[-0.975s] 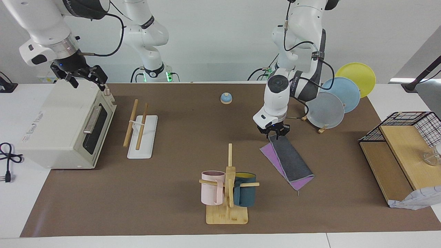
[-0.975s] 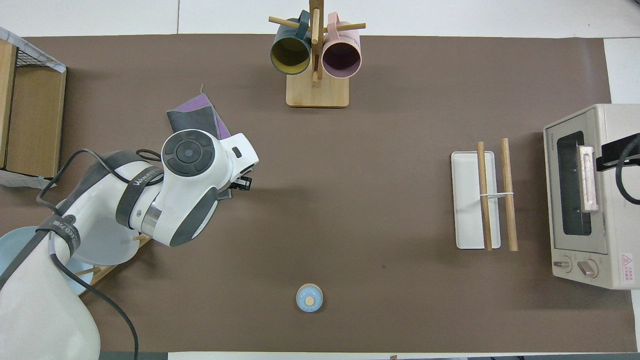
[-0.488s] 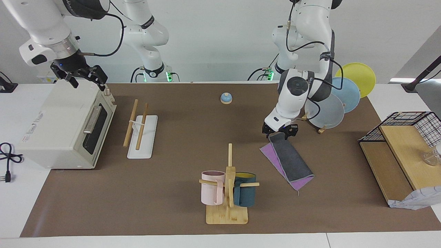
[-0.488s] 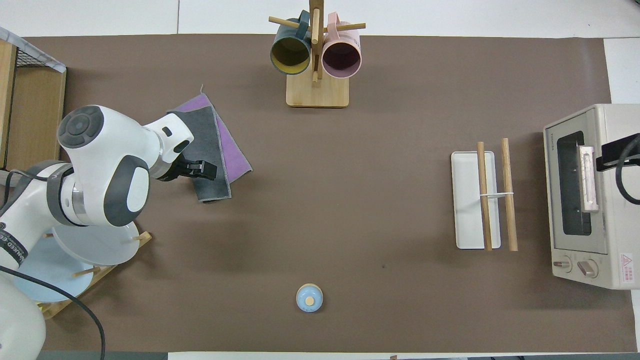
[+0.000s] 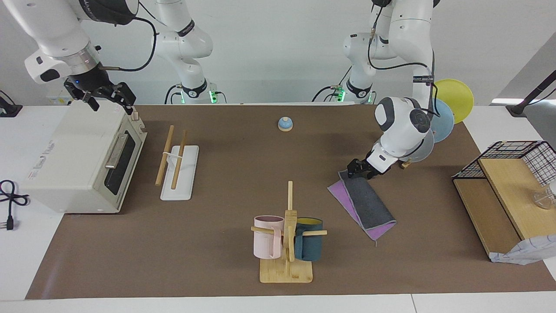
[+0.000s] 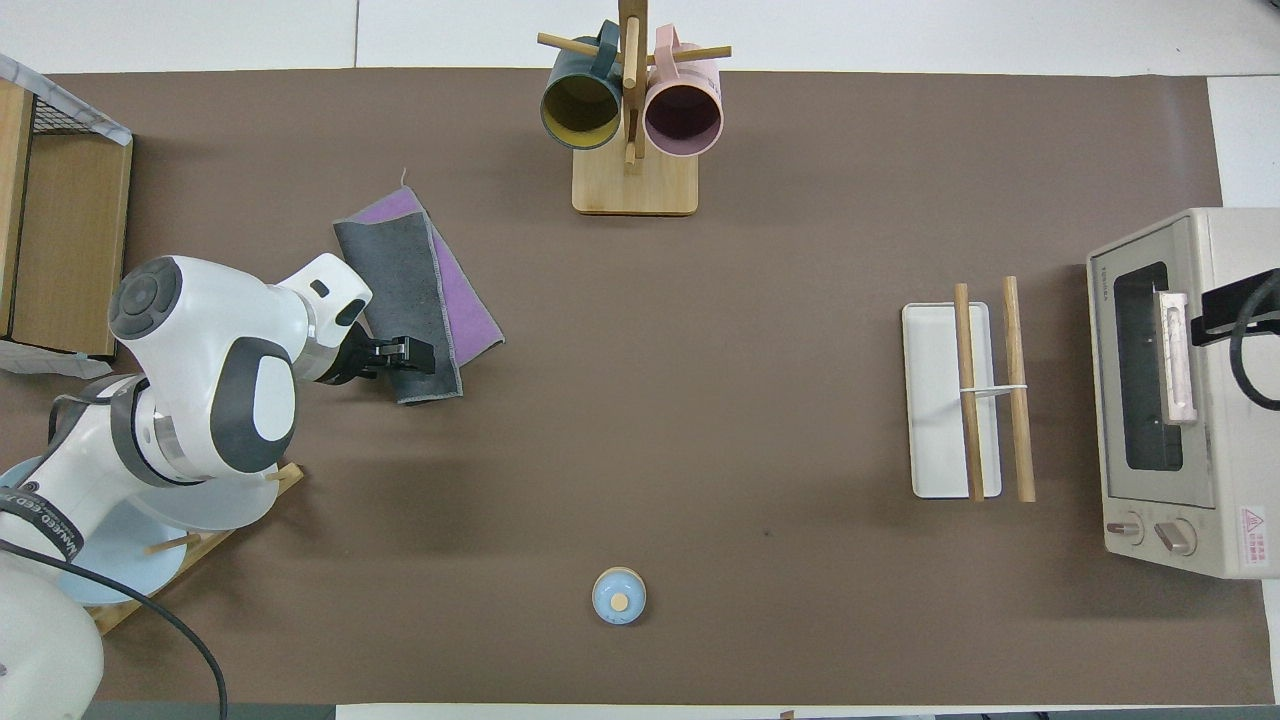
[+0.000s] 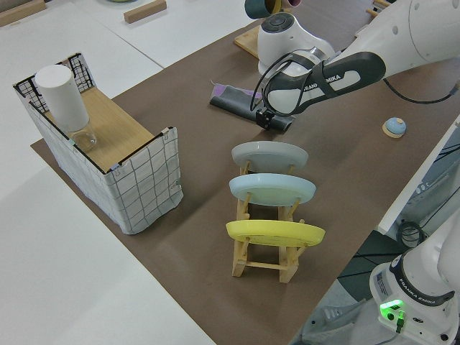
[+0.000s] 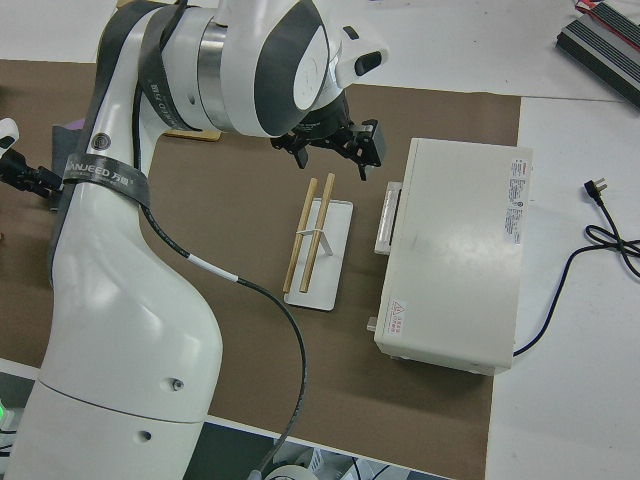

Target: Fold towel and hang on rack

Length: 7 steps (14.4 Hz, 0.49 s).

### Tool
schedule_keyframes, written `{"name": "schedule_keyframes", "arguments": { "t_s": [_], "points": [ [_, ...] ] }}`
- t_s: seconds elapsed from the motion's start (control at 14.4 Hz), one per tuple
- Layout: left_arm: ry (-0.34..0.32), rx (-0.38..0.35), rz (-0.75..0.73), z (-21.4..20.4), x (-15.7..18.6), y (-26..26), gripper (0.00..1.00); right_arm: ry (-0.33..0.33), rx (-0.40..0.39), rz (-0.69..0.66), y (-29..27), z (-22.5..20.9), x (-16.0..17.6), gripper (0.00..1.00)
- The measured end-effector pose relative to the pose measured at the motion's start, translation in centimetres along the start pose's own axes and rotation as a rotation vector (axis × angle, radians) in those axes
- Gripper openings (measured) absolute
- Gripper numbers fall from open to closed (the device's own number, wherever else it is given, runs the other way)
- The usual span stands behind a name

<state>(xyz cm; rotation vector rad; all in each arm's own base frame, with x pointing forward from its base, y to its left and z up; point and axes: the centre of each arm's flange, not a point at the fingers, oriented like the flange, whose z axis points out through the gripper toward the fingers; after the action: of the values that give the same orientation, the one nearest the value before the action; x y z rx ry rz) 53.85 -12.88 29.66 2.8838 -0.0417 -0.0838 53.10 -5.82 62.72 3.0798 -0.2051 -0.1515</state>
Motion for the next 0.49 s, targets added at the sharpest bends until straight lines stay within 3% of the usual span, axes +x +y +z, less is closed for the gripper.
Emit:
{"name": "schedule_keyframes", "arguments": {
  "t_s": [0.07,0.28,0.35,0.42,0.49],
  "points": [
    [-0.001,-0.002,-0.002,0.1,-0.1,0.0,0.80,-0.003,0.000,-0.003,-0.1,0.1,0.0,1.00],
    [0.005,-0.001,-0.005,0.3,-0.2,-0.1,0.63,-0.011,-0.002,-0.042,-0.7,0.4,0.0,1.00],
    [0.006,0.000,-0.007,0.3,-0.3,-0.2,0.62,-0.013,0.002,-0.056,-0.9,0.6,0.0,1.00],
    [0.007,0.000,-0.009,0.3,-0.3,-0.3,0.56,-0.015,0.008,-0.061,-1.0,0.6,0.0,1.00],
    [0.007,0.001,-0.013,0.3,-0.3,-0.5,0.41,-0.015,0.015,-0.062,-1.1,0.6,0.0,1.00]
  ]
}}
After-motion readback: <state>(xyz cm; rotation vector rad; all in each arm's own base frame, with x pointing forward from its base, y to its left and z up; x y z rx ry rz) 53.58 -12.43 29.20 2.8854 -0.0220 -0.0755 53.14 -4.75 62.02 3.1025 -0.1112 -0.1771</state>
